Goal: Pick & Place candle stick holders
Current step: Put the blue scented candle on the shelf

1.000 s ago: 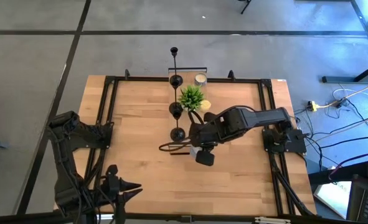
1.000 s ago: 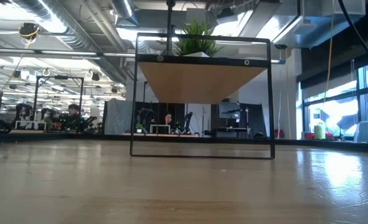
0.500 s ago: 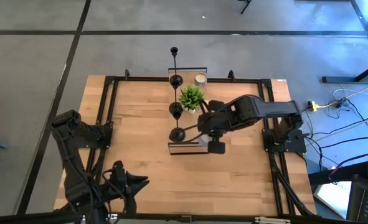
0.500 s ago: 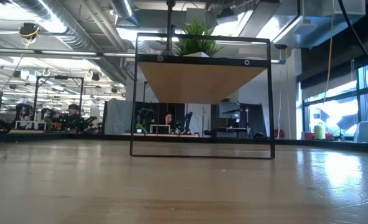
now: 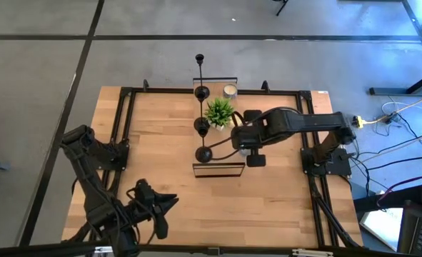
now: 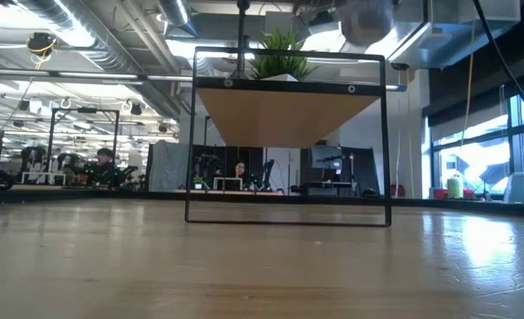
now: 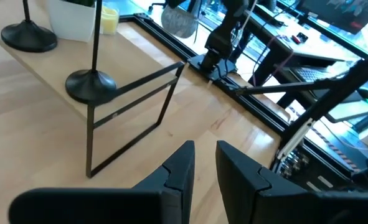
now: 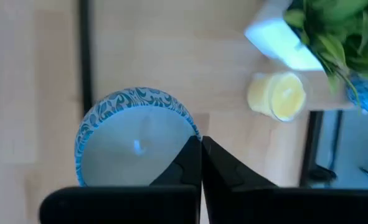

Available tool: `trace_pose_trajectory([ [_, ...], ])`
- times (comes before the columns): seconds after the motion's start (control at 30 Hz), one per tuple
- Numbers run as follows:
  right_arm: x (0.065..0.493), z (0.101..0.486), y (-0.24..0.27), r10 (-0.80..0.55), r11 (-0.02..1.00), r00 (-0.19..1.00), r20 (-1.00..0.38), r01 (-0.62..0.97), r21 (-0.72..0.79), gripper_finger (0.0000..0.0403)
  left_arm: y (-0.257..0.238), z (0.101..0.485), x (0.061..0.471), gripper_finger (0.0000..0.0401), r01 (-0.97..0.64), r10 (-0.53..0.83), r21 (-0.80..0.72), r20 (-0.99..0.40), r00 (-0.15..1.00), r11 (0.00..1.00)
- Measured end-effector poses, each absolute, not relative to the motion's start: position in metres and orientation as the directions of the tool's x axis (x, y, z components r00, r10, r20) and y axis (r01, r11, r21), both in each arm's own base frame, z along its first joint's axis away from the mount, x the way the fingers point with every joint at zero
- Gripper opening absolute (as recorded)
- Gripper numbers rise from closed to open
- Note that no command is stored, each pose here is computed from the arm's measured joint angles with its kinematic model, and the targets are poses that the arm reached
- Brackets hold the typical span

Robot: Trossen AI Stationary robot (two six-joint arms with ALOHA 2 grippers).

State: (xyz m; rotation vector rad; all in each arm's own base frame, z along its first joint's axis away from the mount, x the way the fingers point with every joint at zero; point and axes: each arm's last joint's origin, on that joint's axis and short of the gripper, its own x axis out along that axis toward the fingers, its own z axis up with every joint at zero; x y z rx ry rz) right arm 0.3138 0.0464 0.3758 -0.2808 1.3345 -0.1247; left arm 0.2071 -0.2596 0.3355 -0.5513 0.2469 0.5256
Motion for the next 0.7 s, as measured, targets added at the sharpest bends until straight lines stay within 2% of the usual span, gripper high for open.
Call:
trace_pose_trajectory([
  [0.2, 0.317, 0.361, 0.041, -0.355, 0.926, 0.200, -0.913, -0.056, -0.373, 0.0000, -0.256, 0.335, 0.212, 0.0061, -0.548, 0.411, -0.424, -0.375, 0.831, 0.721],
  [0.5, 0.329, 0.363, 0.044, -0.308, 0.941, 0.312, -0.899, -0.040, -0.337, 0.0000, -0.256, 0.335, 0.212, 0.0061, -0.548, 0.408, -0.415, -0.381, 0.830, 0.726],
  [0.7, 0.340, 0.348, 0.041, -0.300, 0.944, 0.260, -0.918, -0.057, -0.325, 0.0000, -0.257, 0.335, 0.213, 0.0061, -0.546, 0.406, -0.422, -0.380, 0.831, 0.724],
])
